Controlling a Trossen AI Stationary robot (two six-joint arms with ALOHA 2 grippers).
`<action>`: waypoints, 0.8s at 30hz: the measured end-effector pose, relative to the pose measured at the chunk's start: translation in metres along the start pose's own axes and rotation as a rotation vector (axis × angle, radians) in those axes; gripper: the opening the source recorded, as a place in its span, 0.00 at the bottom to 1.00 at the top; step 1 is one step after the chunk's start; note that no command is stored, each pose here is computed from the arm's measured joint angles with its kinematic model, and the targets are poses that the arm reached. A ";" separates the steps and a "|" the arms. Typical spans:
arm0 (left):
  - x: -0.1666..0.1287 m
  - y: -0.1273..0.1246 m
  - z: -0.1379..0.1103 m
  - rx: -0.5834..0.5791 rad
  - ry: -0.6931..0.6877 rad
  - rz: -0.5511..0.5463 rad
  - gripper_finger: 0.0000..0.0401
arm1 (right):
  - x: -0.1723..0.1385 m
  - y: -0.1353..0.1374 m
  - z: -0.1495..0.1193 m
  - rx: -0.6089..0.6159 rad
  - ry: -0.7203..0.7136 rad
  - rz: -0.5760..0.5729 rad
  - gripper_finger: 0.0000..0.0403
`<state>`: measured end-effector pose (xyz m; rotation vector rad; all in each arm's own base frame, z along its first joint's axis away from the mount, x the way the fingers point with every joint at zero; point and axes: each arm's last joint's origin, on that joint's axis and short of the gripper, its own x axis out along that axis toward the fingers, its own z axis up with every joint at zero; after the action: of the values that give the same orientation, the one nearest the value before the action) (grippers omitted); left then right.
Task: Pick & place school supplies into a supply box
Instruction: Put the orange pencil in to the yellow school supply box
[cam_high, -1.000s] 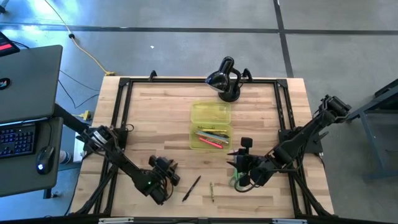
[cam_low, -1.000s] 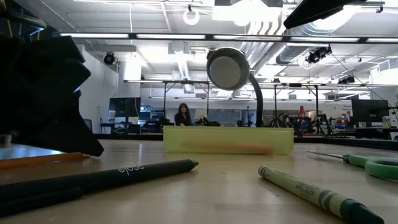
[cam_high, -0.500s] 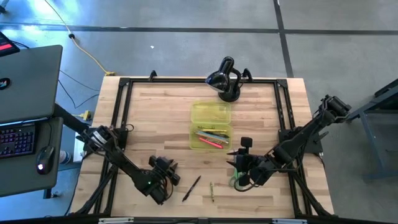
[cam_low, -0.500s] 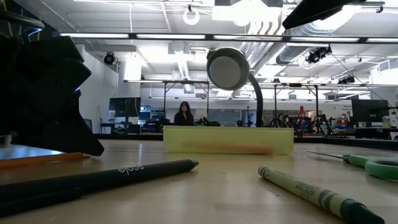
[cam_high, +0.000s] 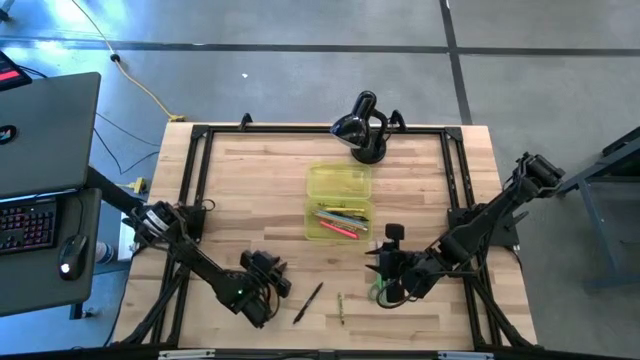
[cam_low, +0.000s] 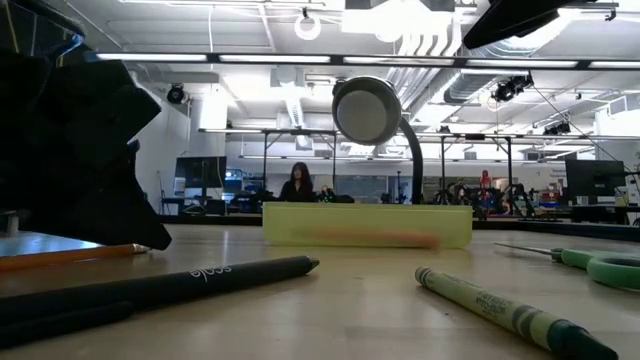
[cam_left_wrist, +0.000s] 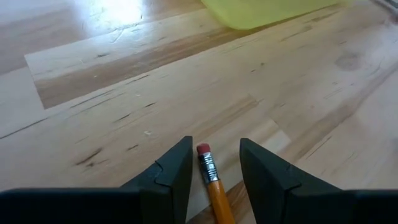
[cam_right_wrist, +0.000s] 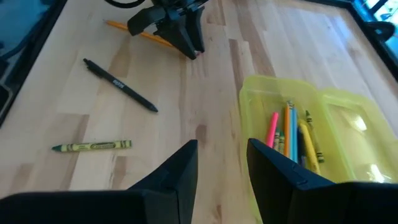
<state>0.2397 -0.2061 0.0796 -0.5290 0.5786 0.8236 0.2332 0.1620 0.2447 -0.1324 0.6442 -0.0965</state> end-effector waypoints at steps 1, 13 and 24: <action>0.001 0.001 -0.004 0.011 -0.020 -0.003 0.41 | 0.000 0.000 0.000 0.000 0.004 0.009 0.29; 0.009 0.004 -0.018 0.059 -0.163 -0.033 0.41 | 0.000 0.001 -0.001 0.004 0.018 0.044 0.29; 0.011 0.005 -0.020 0.069 -0.173 -0.032 0.41 | 0.000 0.001 0.000 0.021 0.013 0.039 0.29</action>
<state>0.2363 -0.2105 0.0567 -0.3982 0.4368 0.8071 0.2331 0.1632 0.2443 -0.0992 0.6585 -0.0662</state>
